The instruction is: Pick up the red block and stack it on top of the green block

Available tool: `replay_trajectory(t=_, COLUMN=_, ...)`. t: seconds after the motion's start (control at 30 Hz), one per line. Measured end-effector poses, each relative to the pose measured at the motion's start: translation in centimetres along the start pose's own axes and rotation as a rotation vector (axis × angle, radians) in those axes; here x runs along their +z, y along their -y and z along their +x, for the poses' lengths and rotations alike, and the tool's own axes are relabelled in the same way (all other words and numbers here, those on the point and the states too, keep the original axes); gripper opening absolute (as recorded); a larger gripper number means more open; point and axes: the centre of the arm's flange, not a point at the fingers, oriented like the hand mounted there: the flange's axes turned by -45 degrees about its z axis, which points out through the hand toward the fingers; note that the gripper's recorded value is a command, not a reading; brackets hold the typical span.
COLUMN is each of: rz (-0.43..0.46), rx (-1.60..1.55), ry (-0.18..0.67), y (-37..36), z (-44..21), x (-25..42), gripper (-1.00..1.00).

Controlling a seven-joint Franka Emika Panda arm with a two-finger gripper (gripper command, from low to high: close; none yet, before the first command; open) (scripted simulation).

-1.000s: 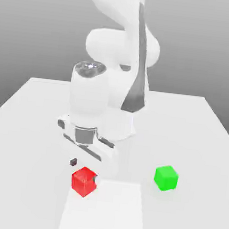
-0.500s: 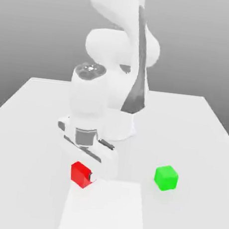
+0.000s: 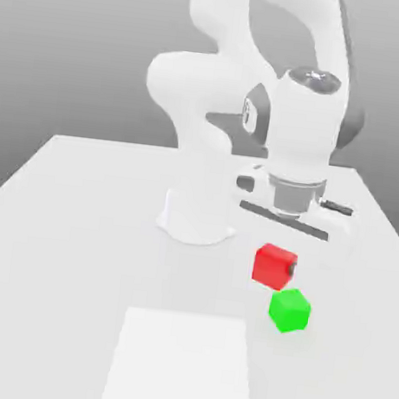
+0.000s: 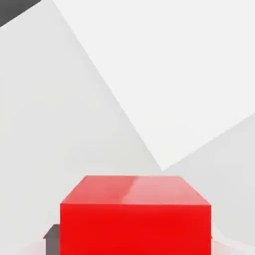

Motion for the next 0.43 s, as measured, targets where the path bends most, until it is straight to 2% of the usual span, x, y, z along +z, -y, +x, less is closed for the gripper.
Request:
replay_trajectory(t=0.33, rz=-0.006, rx=0.001, ry=-0.008, y=0.4, z=-0.8, x=5.6, gripper=-1.0)
replay_trajectory(t=0.37, rz=-0.004, rx=0.0, ry=-0.005, y=0.4, z=-0.9, x=6.2, gripper=1.0)
replay_trajectory(t=0.43, rz=-0.004, rx=0.016, ry=-0.005, y=0.1, z=-0.5, x=6.2, gripper=1.0)
